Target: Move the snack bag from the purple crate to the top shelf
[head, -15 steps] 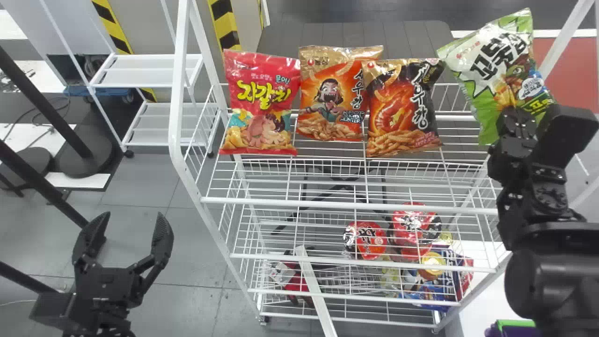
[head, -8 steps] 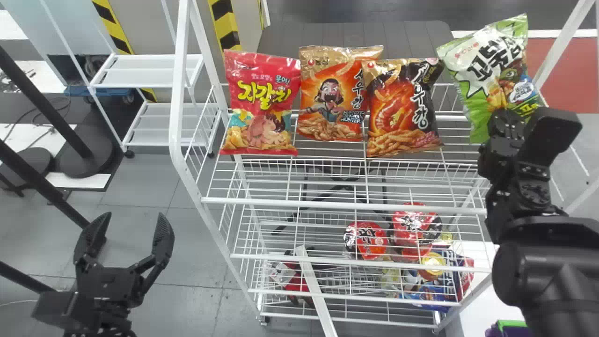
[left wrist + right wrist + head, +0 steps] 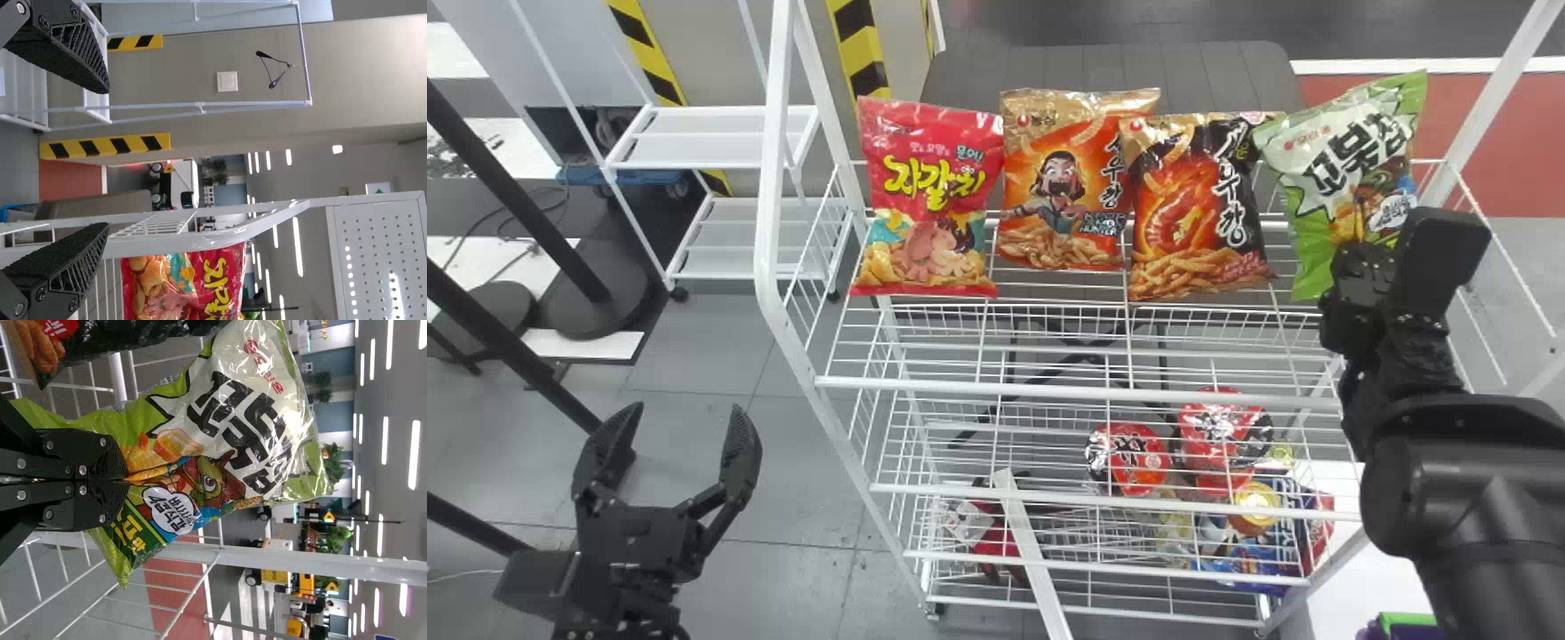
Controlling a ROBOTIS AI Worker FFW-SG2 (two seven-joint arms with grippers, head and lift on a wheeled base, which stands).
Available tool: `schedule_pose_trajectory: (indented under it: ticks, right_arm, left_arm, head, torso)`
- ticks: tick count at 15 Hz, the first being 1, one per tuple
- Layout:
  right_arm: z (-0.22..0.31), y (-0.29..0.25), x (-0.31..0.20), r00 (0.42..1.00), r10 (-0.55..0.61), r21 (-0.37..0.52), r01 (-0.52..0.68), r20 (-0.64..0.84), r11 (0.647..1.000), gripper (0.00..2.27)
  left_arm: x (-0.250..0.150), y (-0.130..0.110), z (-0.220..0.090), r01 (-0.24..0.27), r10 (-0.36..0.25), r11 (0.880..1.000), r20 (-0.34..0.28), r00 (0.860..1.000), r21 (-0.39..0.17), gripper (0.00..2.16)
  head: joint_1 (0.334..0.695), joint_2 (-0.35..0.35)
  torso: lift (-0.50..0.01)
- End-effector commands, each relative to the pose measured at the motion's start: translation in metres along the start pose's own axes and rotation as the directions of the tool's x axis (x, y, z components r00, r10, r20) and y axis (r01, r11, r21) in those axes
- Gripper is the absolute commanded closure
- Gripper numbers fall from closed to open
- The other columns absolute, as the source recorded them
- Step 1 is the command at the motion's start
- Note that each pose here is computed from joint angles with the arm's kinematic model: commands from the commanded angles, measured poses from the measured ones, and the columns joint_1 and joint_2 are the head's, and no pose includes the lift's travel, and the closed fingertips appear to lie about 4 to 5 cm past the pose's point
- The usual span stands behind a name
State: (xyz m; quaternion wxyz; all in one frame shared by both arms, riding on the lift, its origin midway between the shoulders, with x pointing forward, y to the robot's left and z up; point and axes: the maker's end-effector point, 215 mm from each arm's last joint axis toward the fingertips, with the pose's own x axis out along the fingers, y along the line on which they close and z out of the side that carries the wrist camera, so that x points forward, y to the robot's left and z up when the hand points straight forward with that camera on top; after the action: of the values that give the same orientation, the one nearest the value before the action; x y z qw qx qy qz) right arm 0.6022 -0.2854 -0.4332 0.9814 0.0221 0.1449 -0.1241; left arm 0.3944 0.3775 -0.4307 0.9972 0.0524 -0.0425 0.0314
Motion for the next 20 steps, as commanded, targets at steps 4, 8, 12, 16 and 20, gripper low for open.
schedule_pose_trajectory:
  ticks: [4, 8, 12, 16, 20]
  right_arm:
    - [-0.013, 0.004, 0.001, 0.999, 0.005, -0.009, -0.005, -0.050, 1.000, 1.74]
    - [-0.018, 0.007, -0.002, 0.998, 0.010, -0.012, -0.011, -0.060, 1.000, 1.52]
    - [-0.009, 0.006, -0.010, 0.999, 0.019, 0.001, -0.019, -0.036, 1.000, 0.18]
    - [-0.001, 0.001, -0.020, 1.000, 0.021, 0.022, -0.021, -0.018, 1.000, 0.16]
    - [0.012, 0.002, -0.036, 0.999, 0.030, 0.029, -0.031, 0.016, 0.999, 0.16]
  left_arm:
    - [0.001, 0.000, 0.001, 0.002, -0.002, 1.000, 0.002, 1.000, 0.002, 0.10]
    - [0.002, -0.001, 0.000, 0.005, -0.005, 1.000, 0.000, 1.000, 0.001, 0.10]
    - [0.001, -0.002, 0.000, 0.010, -0.010, 1.000, 0.001, 1.000, 0.003, 0.10]
    - [0.002, -0.004, 0.002, 0.013, -0.013, 1.000, 0.004, 1.000, 0.001, 0.10]
    - [0.001, -0.003, 0.005, 0.013, -0.013, 1.000, 0.015, 1.000, 0.002, 0.10]
  head:
    - [0.695, 0.105]
    - [0.695, 0.106]
    - [0.695, 0.110]
    - [0.695, 0.107]
    - [0.695, 0.103]
  torso:
    - [0.009]
    - [0.009]
    - [0.009]
    - [0.009]
    - [0.009]
